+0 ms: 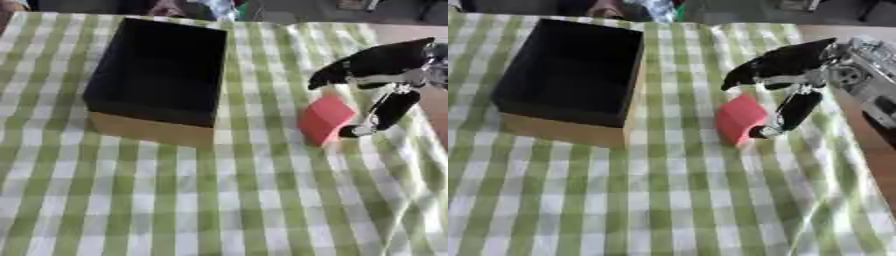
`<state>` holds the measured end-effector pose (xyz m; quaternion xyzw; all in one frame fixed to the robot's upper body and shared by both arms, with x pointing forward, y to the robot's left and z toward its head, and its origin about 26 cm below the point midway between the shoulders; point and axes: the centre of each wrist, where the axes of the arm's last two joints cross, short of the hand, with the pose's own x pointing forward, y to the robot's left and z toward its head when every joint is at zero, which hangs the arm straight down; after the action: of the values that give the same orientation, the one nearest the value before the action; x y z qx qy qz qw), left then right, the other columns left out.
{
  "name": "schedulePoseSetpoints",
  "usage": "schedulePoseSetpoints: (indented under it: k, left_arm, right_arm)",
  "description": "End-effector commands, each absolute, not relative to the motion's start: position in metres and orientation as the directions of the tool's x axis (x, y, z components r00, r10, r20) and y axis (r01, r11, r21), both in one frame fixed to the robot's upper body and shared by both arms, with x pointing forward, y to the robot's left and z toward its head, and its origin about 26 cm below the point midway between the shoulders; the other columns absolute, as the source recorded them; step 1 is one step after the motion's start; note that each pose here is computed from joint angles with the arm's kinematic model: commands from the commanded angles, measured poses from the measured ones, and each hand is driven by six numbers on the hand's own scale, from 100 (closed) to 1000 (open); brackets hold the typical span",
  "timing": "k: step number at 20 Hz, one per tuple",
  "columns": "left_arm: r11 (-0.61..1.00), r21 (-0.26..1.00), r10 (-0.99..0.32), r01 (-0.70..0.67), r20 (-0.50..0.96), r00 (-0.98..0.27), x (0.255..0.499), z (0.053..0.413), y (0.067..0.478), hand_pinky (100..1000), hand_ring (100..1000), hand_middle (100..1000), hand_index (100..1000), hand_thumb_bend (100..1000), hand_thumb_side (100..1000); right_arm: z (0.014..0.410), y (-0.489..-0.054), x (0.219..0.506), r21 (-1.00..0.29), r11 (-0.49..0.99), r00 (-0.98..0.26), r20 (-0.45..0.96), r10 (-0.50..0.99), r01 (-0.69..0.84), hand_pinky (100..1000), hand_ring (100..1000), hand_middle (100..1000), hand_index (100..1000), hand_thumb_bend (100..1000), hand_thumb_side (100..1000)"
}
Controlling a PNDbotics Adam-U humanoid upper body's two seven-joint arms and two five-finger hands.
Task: Pick up objects on the table and place them in the box.
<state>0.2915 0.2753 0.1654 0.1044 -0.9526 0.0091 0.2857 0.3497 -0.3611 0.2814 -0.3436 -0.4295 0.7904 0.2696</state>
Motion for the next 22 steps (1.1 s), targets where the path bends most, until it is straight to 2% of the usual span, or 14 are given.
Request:
schedulePoseSetpoints:
  k: [1,15,17,18,19,22]
  left_arm:
    - [0.979,0.056,-0.196,-0.196,0.52,-0.831,0.29,0.173,0.274,825,527,652,761,185,780]
    - [0.98,0.062,-0.194,-0.19,0.52,-0.832,0.291,0.174,0.273,828,528,648,754,177,781]
    - [0.98,0.062,-0.194,-0.189,0.522,-0.831,0.291,0.174,0.273,828,529,648,754,177,782]
    - [0.98,0.063,-0.193,-0.189,0.522,-0.831,0.291,0.174,0.273,828,529,648,754,177,782]
    - [0.98,0.064,-0.193,-0.188,0.522,-0.831,0.291,0.174,0.272,828,529,647,753,178,782]
    - [0.98,0.064,-0.193,-0.188,0.522,-0.831,0.291,0.174,0.273,828,529,647,753,177,783]
  right_arm:
    - [0.292,-0.367,0.352,-0.865,-0.492,-0.575,-0.355,0.737,-0.097,856,945,958,1000,380,578]
    - [0.273,-0.373,0.366,-0.83,-0.534,-0.593,-0.351,0.725,-0.161,851,920,871,1000,348,518]
    - [0.273,-0.374,0.367,-0.831,-0.531,-0.586,-0.35,0.731,-0.166,846,907,830,1000,317,494]
    - [0.272,-0.374,0.368,-0.834,-0.527,-0.583,-0.348,0.734,-0.166,842,902,818,1000,282,513]
    - [0.273,-0.374,0.368,-0.839,-0.519,-0.58,-0.346,0.738,-0.161,833,890,782,1000,295,475]
    - [0.274,-0.372,0.368,-0.861,-0.491,-0.57,-0.34,0.748,-0.131,814,862,705,920,255,437]
